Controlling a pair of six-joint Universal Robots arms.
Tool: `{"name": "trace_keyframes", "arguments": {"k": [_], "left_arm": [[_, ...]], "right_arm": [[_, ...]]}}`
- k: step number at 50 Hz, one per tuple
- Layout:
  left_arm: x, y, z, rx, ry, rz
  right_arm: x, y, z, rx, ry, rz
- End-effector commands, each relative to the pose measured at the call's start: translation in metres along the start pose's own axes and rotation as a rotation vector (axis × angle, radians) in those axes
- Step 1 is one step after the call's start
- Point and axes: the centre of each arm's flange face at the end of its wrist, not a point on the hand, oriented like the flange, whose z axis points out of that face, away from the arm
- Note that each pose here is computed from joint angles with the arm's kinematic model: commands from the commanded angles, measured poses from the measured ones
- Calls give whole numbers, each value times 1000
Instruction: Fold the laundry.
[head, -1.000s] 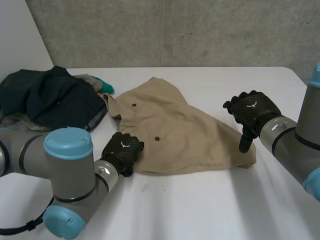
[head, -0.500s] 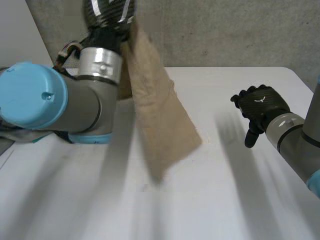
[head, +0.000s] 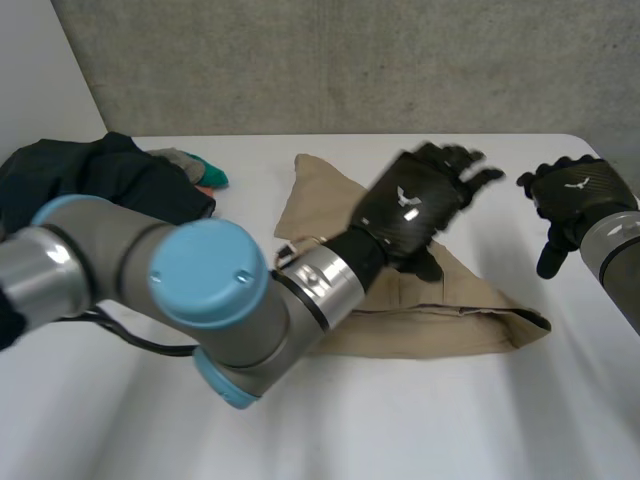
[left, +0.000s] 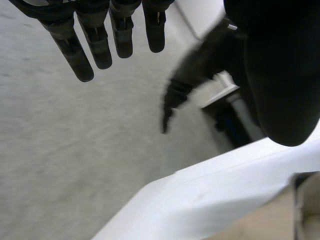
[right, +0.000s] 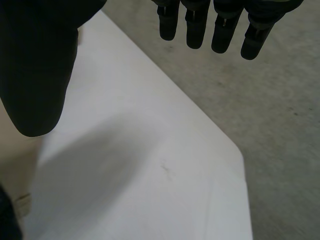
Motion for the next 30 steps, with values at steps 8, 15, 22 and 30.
{"name": "trace_keyframes", "arguments": {"k": [8,15,22,30], "left_arm": [[-46,-10,-94,-378,-357,-57],[-34,31,-148,-742,-377,-156],[-41,56,-147,-735,-401,-154],[-58,64,-130,-646,-438,-119]], "right_arm": [[-34,11,-47,111,-320,-366],[-45,34,-67,6,-450,-472],[-52,52,-55,-17,-478,-493],[-55,73,-29,11,-447,-512]]}}
